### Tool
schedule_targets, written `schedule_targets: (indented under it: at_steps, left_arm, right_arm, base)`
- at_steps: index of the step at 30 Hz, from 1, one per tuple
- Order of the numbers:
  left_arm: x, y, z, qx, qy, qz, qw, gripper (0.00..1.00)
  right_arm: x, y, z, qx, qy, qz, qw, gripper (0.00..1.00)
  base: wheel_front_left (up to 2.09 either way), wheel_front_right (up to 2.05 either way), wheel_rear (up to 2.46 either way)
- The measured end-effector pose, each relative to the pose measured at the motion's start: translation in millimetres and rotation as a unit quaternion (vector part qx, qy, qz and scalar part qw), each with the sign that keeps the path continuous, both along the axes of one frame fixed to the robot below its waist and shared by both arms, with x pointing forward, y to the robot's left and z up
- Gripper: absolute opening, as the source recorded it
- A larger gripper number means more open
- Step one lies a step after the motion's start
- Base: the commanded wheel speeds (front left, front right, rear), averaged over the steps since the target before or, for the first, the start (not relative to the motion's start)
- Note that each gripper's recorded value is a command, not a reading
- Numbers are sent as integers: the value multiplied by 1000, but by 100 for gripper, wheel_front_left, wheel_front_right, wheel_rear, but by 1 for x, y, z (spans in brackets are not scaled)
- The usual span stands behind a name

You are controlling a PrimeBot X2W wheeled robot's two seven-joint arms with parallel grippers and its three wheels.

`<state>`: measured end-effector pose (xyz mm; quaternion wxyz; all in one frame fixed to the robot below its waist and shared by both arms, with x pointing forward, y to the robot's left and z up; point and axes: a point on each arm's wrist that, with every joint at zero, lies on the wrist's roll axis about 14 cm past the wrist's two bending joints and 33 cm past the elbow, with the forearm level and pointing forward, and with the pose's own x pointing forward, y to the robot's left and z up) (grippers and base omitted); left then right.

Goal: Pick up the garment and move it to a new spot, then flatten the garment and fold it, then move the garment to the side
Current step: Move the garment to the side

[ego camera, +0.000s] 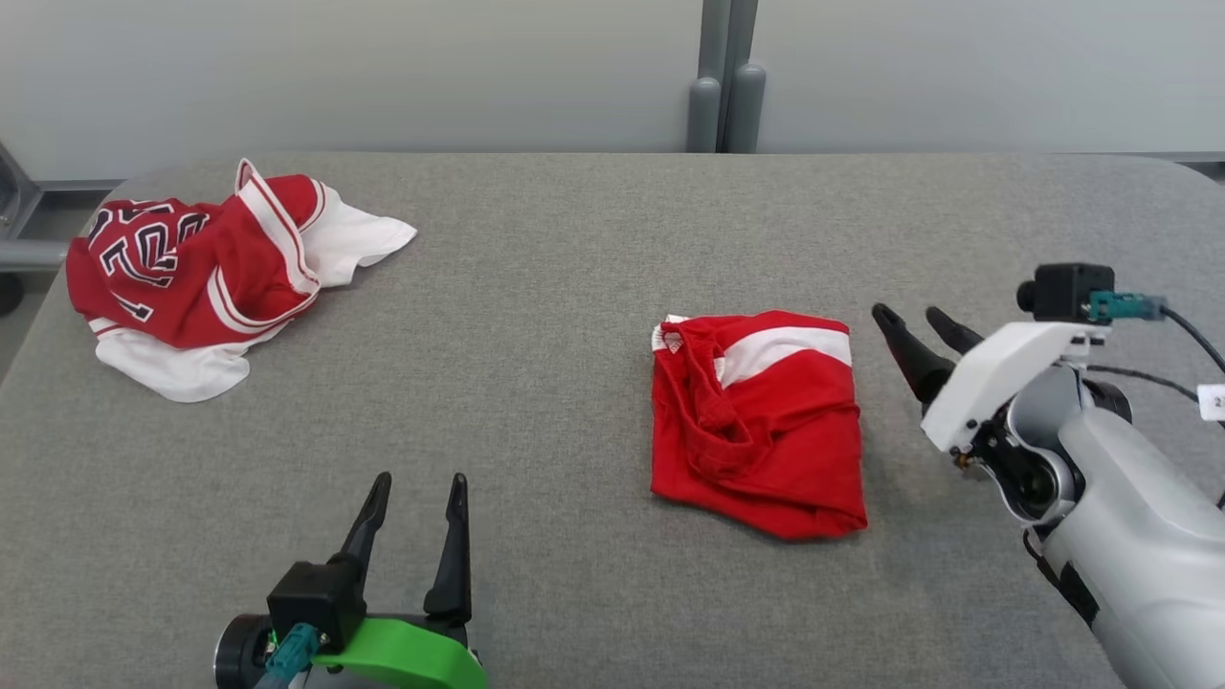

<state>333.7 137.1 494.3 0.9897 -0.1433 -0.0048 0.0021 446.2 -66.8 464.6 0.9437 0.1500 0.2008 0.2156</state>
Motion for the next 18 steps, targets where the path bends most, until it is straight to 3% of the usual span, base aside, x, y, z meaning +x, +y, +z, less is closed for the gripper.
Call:
schedule_targets:
  at_steps: [8, 18]
  left_arm:
    - [2, -12, -6, 5, 10, -19, 1000, 100]
    - [0, -5, -15, 11, 26, -7, 1000, 100]
  right_arm:
    - [-27, -17, -53, 22, 82, -40, 996, 100]
    - [-26, -1, -71, 50, 115, -43, 991, 100]
  base:
    - [0, 0, 0]
    - [0, 0, 0]
